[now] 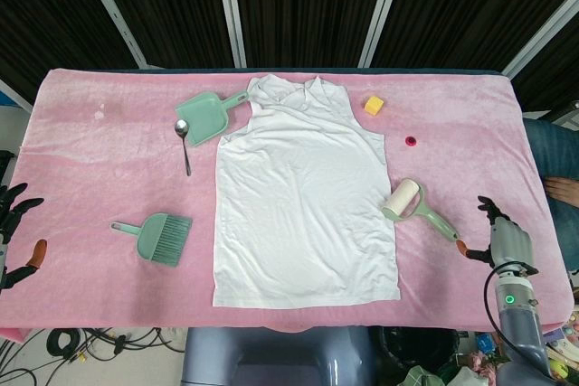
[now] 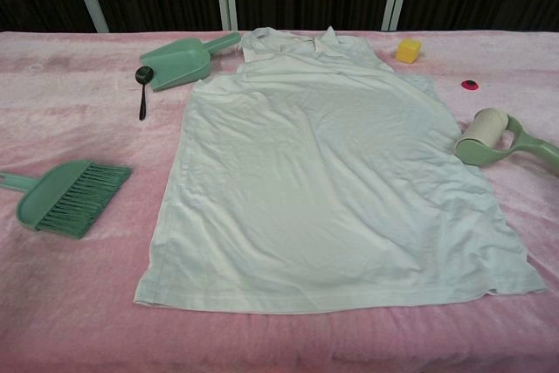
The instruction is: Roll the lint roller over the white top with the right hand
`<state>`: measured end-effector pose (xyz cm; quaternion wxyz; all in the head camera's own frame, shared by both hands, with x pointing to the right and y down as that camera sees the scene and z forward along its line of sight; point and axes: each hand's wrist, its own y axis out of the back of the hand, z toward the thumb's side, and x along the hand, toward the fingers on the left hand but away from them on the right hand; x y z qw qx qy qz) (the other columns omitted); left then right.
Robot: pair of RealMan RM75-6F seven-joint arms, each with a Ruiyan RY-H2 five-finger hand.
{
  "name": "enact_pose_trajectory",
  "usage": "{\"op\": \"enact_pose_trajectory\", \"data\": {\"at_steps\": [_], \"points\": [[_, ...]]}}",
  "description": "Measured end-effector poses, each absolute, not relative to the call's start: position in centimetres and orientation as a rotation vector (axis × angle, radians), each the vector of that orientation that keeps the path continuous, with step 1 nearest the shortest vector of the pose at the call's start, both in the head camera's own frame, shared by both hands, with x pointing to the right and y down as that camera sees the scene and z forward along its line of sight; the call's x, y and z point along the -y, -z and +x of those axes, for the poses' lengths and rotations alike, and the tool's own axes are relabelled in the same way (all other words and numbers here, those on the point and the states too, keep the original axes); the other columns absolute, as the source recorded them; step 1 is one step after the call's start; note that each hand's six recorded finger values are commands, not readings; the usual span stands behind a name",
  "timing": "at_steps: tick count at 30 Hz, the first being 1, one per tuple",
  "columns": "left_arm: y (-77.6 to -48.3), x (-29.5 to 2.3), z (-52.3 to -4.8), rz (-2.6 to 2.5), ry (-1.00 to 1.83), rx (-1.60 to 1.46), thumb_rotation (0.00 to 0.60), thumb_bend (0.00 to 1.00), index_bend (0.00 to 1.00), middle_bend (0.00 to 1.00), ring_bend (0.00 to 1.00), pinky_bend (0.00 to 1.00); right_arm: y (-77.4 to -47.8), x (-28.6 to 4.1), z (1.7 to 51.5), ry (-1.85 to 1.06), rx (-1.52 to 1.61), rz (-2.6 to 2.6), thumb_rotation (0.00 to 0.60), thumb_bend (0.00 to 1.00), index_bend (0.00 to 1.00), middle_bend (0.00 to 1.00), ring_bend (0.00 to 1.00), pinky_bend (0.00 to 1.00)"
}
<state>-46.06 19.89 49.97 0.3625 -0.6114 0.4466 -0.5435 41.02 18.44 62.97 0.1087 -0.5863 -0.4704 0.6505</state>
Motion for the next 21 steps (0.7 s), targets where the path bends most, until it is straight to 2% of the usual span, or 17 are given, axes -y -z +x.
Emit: {"op": "enact_pose_trajectory", "data": {"at_steps": [5, 10, 21], "points": [[-51.9, -20.8, -48.0, -1.56, 1.469, -1.118, 0.6, 0.43, 0.2, 0.08, 0.0, 0.01, -64.9, -18.8, 40.7, -1.933, 1.374, -1.669, 0.6, 0.16, 0.25, 0.3, 0.33, 0.24], [-53.7, -21.4, -48.5, -1.58, 1.499, -1.086, 0.6, 0.42, 0.2, 0.08, 0.0, 0.01, -66.4, -18.7, 40.4, -1.963, 1.376, -1.638, 0.6, 0.16, 0.32, 0.36, 0.38, 0.32], [-54.2, -21.8, -48.6, -1.621, 1.498, -1.116, 0.6, 0.43, 0.19, 0.08, 0.0, 0.01, -68.6, -17.1, 39.7, -1.994, 1.43, -1.621, 0.6, 0.16, 0.41, 0.41, 0.44, 0.4]]}}
